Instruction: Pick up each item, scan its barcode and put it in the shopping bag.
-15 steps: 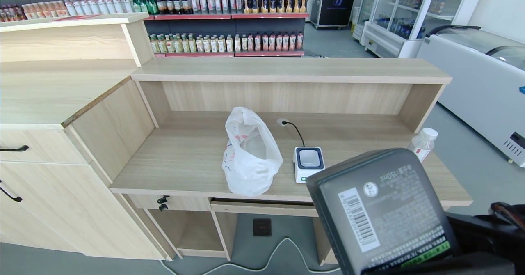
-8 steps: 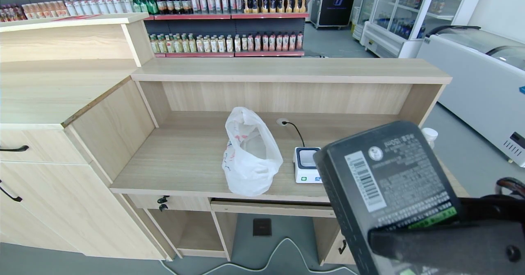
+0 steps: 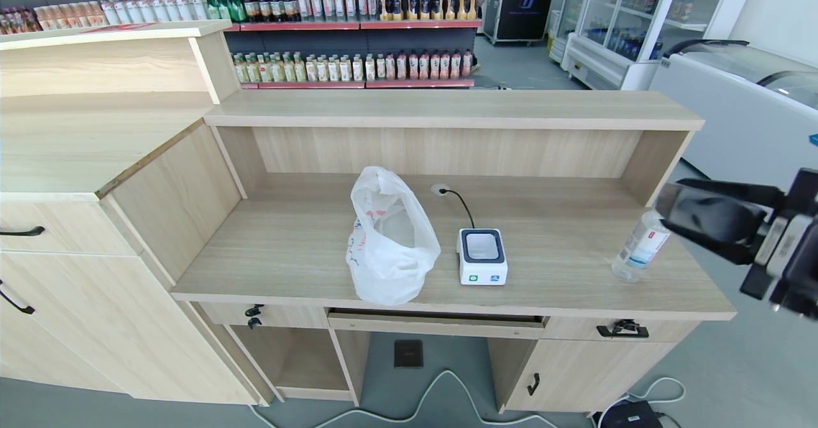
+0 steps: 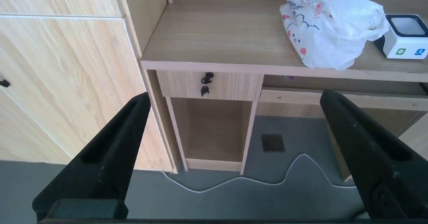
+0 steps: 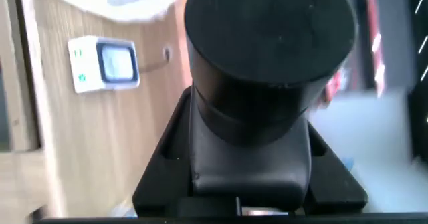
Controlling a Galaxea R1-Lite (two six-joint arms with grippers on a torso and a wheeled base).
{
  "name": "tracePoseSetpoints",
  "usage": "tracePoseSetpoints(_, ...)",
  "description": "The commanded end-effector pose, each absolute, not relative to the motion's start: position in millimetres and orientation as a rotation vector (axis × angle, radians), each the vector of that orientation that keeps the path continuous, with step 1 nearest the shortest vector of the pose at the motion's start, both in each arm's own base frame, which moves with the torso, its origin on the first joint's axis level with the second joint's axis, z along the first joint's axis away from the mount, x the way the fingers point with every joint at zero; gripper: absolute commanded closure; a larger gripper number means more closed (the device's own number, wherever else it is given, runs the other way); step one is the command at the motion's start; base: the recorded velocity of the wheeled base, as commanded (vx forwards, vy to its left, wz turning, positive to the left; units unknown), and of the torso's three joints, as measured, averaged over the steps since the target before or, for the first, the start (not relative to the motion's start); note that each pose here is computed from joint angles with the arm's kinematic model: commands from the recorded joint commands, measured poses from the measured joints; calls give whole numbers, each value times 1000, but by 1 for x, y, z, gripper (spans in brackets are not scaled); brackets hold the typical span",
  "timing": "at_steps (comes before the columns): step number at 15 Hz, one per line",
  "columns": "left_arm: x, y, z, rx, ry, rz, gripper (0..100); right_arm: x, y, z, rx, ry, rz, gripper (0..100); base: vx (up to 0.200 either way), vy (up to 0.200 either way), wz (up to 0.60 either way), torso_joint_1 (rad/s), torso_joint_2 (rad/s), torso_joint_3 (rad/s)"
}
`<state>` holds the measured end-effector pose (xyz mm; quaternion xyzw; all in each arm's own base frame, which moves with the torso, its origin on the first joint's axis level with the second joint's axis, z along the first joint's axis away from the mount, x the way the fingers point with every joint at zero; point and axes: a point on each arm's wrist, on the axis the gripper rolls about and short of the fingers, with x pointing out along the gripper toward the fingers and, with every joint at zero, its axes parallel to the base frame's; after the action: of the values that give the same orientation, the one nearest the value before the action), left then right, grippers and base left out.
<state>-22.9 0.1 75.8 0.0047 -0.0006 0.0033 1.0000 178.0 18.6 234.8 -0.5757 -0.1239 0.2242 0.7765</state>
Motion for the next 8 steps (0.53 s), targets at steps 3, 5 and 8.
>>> tracePoseSetpoints(3, -23, 0, 76, 9, -1, 8, 0, 160, -53, 239, -760, 47, 54, 100, 0, 0, 0, 0, 0, 0)
tracePoseSetpoints(5, -23, 0, 76, 9, -1, 9, 0, 158, -59, 233, -624, 84, 21, 100, 0, 0, 0, 0, 0, 0)
tracePoseSetpoints(8, -23, 0, 76, 9, -3, 8, 0, 166, -59, 228, -456, 113, 42, 100, 0, 0, 0, 0, 0, 0)
